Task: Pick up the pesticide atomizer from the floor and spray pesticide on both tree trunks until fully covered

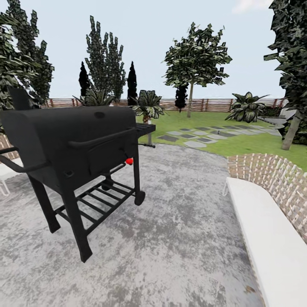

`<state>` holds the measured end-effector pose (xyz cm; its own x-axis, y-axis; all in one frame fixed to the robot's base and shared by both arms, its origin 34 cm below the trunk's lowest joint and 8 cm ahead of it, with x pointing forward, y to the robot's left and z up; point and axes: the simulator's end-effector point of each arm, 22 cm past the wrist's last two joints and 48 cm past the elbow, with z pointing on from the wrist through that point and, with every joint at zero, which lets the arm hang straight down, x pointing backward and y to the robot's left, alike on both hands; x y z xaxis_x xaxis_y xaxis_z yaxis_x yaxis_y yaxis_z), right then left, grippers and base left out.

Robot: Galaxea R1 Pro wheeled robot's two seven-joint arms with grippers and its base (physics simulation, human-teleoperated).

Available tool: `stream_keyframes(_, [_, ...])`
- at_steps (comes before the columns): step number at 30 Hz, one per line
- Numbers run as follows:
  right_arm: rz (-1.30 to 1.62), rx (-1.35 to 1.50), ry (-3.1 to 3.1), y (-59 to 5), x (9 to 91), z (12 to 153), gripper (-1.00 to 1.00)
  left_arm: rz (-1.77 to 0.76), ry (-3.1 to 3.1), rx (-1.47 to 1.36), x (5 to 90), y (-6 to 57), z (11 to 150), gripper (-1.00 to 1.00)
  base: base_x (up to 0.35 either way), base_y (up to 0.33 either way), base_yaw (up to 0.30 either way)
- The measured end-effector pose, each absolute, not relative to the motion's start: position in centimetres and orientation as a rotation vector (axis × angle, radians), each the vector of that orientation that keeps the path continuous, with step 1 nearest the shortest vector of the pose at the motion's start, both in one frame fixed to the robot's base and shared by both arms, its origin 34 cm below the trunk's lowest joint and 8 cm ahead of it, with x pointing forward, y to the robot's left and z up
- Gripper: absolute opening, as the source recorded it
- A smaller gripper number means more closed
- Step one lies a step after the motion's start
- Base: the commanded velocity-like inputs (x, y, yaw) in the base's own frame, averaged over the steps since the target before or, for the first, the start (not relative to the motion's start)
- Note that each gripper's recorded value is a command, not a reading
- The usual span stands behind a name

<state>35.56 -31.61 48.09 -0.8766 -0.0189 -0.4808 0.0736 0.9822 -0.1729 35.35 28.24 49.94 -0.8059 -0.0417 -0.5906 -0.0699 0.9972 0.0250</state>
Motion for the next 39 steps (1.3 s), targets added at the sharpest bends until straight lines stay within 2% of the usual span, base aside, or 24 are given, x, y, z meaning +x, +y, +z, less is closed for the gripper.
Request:
stream_keyframes(14, [-0.254,0.038,2.628,-31.59,35.53,48.08,1.0,0.061,2.509,-0.077,35.34,28.27,49.94,1.0,0.35,0.0,-0.042])
stream_keyframes(39, [-0.254,0.037,2.629,-31.59,35.51,48.07,1.0,0.062,2.509,-0.077,35.35,28.35,49.94,1.0,0.35,0.0,-0.29])
